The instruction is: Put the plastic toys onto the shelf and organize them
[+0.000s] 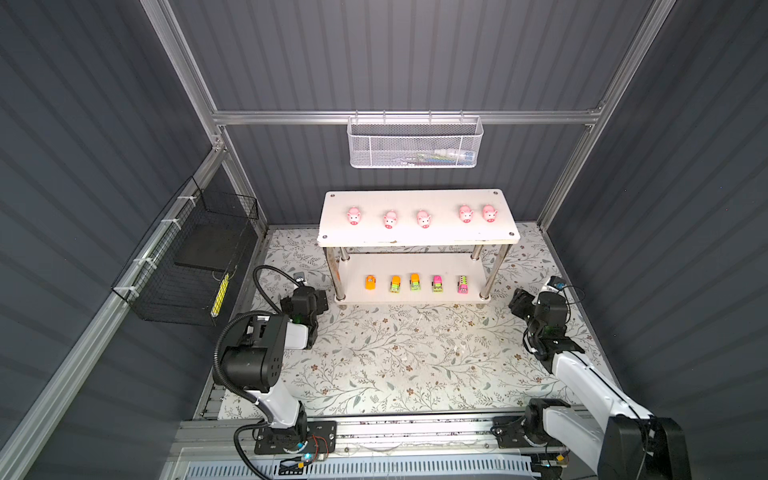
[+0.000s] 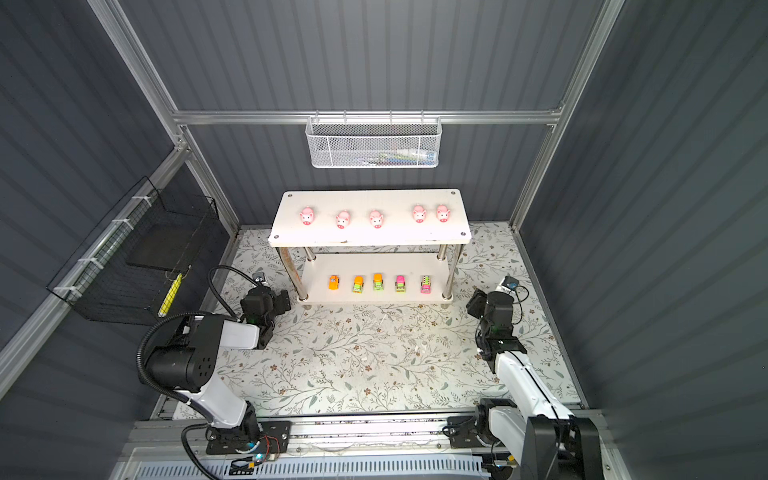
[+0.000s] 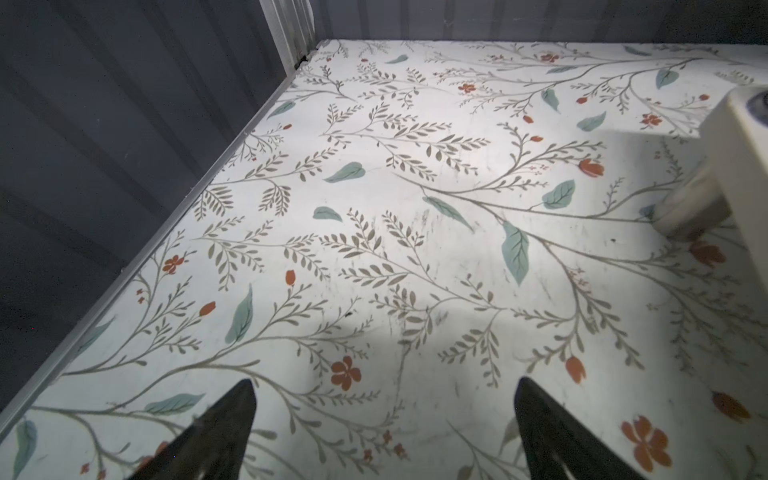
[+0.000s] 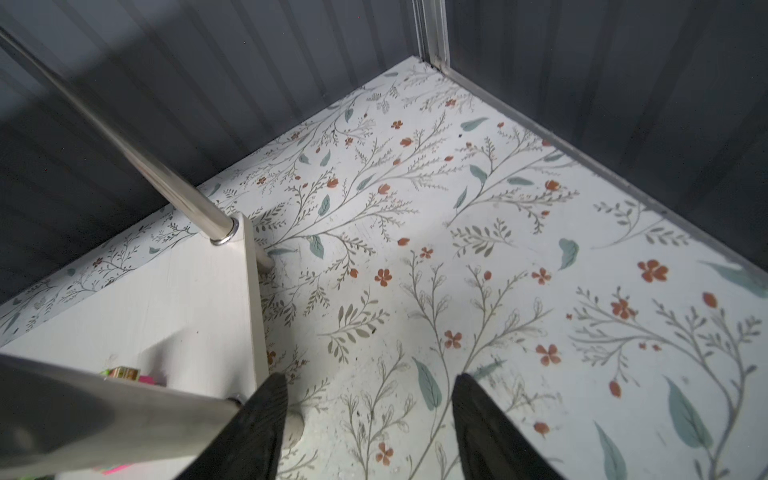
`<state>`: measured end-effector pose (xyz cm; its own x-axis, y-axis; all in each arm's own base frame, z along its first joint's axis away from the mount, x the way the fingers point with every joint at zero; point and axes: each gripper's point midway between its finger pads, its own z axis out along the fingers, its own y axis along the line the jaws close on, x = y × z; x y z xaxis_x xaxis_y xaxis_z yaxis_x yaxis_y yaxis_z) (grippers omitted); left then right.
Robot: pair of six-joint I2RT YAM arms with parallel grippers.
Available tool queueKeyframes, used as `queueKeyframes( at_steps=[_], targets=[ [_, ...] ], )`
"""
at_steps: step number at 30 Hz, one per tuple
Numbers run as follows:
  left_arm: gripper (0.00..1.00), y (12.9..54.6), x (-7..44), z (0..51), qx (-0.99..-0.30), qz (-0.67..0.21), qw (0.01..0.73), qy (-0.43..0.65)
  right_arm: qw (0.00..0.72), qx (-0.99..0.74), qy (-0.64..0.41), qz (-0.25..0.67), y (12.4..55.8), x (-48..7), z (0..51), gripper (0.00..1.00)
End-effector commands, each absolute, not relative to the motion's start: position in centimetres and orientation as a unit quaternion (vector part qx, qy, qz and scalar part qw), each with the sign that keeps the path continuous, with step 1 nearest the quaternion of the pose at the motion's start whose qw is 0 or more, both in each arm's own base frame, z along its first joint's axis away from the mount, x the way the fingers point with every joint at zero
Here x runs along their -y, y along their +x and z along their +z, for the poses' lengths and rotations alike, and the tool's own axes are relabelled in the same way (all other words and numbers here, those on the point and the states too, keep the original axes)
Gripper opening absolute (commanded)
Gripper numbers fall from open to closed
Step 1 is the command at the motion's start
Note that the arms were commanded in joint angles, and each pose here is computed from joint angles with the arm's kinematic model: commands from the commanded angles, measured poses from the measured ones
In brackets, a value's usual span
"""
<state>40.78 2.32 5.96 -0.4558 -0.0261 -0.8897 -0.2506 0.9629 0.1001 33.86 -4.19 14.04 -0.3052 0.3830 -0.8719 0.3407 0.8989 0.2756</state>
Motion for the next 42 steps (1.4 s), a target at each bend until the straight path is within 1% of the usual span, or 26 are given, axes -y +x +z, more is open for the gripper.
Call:
queueKeyframes(
  at_steps=[1, 3, 4, 7, 10, 14, 18, 21, 22, 24, 27, 42],
  targets=[
    [0.97, 41.1, -2.0, 6.7, -0.832, 0.101, 0.54, -0.071, 0.601, -0.774, 0.198, -0.029, 35.8, 5.4, 17.1, 0.65],
    [0.99, 41.3, -2.0, 7.0, -0.821, 0.105, 0.557, -0.067, 0.578, -0.794, 0.18, -0.055, 36.8, 5.7, 15.7, 0.66],
    [1.0, 41.1, -1.9, 6.6, -0.829, 0.102, 0.546, -0.068, 0.574, -0.797, 0.175, -0.067, 37.1, 6.0, 15.9, 0.66],
    [1.0, 41.2, -2.0, 6.9, -0.823, 0.105, 0.555, -0.067, 0.598, -0.78, 0.16, -0.09, 37.3, 6.5, 15.9, 0.67],
    [1.0, 41.2, -1.9, 6.8, -0.826, 0.103, 0.55, -0.068, 0.592, -0.785, 0.164, -0.082, 37.6, 6.8, 14.6, 0.68],
    [1.0, 41.1, -1.9, 6.7, -0.826, 0.103, 0.551, -0.068, 0.604, -0.782, 0.137, -0.062, 37.9, 5.8, 13.3, 0.71],
    [1.0, 41.1, -1.9, 6.8, -0.825, 0.104, 0.552, -0.068, 0.608, -0.784, 0.116, -0.048, 38.0, 5.0, 12.6, 0.79],
    [1.0, 41.1, -1.9, 6.8, -0.824, 0.103, 0.553, -0.068, 0.623, -0.773, 0.112, -0.046, 37.8, 4.9, 12.3, 0.89],
    [1.0, 41.1, -1.9, 6.8, -0.824, 0.102, 0.553, -0.068, 0.631, -0.767, 0.109, -0.048, 37.8, 4.8, 12.3, 0.91],
    [1.0, 41.1, -1.9, 6.8, -0.824, 0.103, 0.553, -0.068, 0.618, -0.777, 0.111, -0.048, 37.8, 4.8, 12.0, 0.93],
    [1.0, 41.1, -1.9, 6.8, -0.824, 0.102, 0.553, -0.068, 0.627, -0.77, 0.11, -0.05, 37.8, 4.8, 12.2, 0.99],
    [1.0, 41.2, -1.6, 6.6, -0.828, 0.098, 0.548, -0.062, 0.624, -0.772, 0.11, -0.051, 37.8, 4.7, 12.1, 0.99]
  ],
)
